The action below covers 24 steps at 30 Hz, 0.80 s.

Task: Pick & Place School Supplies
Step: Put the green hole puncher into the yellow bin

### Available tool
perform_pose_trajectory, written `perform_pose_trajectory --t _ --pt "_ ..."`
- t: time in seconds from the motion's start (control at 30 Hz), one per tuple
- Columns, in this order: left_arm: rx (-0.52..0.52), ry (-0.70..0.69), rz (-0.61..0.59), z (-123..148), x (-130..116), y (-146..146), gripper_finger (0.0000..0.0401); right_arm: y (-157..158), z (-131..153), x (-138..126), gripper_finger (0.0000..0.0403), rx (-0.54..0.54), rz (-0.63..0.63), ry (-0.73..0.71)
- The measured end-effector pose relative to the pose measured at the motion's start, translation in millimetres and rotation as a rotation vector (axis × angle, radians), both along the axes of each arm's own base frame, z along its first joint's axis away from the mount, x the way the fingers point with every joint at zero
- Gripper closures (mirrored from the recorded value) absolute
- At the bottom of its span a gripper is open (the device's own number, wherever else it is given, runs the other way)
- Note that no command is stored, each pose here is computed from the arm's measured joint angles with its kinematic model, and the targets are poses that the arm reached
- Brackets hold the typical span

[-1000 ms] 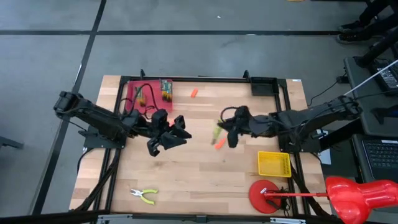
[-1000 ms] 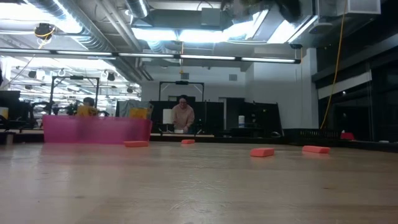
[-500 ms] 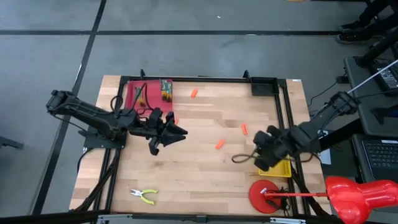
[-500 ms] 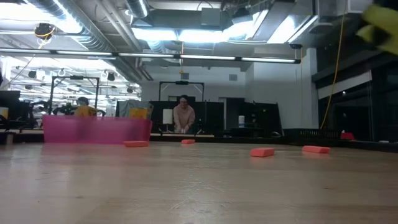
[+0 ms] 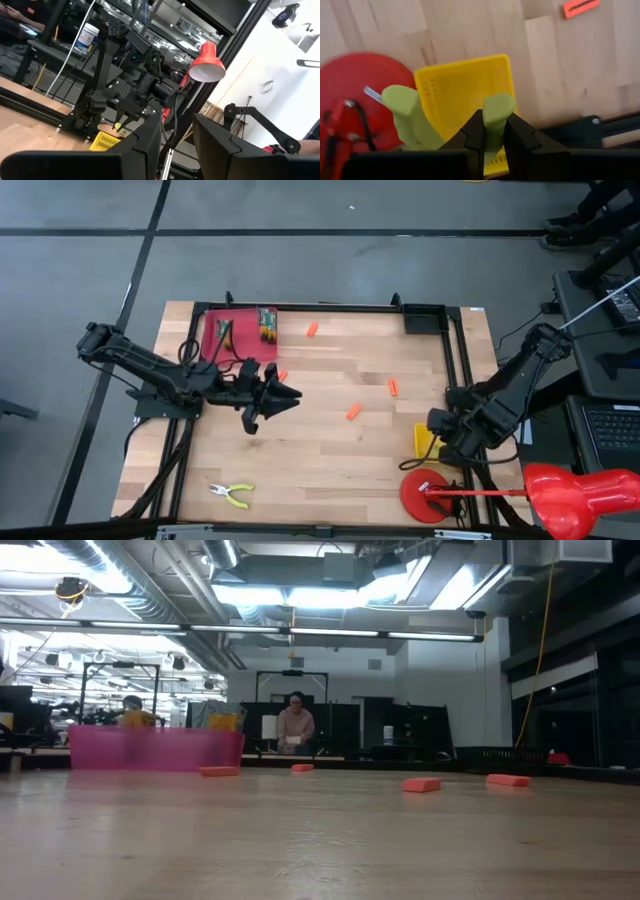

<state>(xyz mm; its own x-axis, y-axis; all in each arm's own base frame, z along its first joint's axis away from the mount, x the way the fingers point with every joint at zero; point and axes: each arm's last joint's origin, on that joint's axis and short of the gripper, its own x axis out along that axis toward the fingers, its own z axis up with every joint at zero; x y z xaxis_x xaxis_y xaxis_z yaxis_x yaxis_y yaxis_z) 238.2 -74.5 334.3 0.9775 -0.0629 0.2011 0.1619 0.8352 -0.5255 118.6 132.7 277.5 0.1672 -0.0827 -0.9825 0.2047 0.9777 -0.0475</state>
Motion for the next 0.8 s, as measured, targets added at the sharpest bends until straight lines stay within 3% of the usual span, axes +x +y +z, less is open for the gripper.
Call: perform_pose_trajectory --t 0.2,0.33,0.8 --pt "-0.015 -0.008 0.026 1 -3 -6 0.0295 0 -8 -2 0.0357 -0.031 0.144 0.032" --pt "-0.008 -0.015 0.041 2 -5 -11 0.0295 3 -29 -3 0.0357 0.021 0.222 0.087" --pt "-0.021 -0.019 0.068 3 -9 -18 0.0295 6 -58 0 0.0358 0.065 0.235 0.039"
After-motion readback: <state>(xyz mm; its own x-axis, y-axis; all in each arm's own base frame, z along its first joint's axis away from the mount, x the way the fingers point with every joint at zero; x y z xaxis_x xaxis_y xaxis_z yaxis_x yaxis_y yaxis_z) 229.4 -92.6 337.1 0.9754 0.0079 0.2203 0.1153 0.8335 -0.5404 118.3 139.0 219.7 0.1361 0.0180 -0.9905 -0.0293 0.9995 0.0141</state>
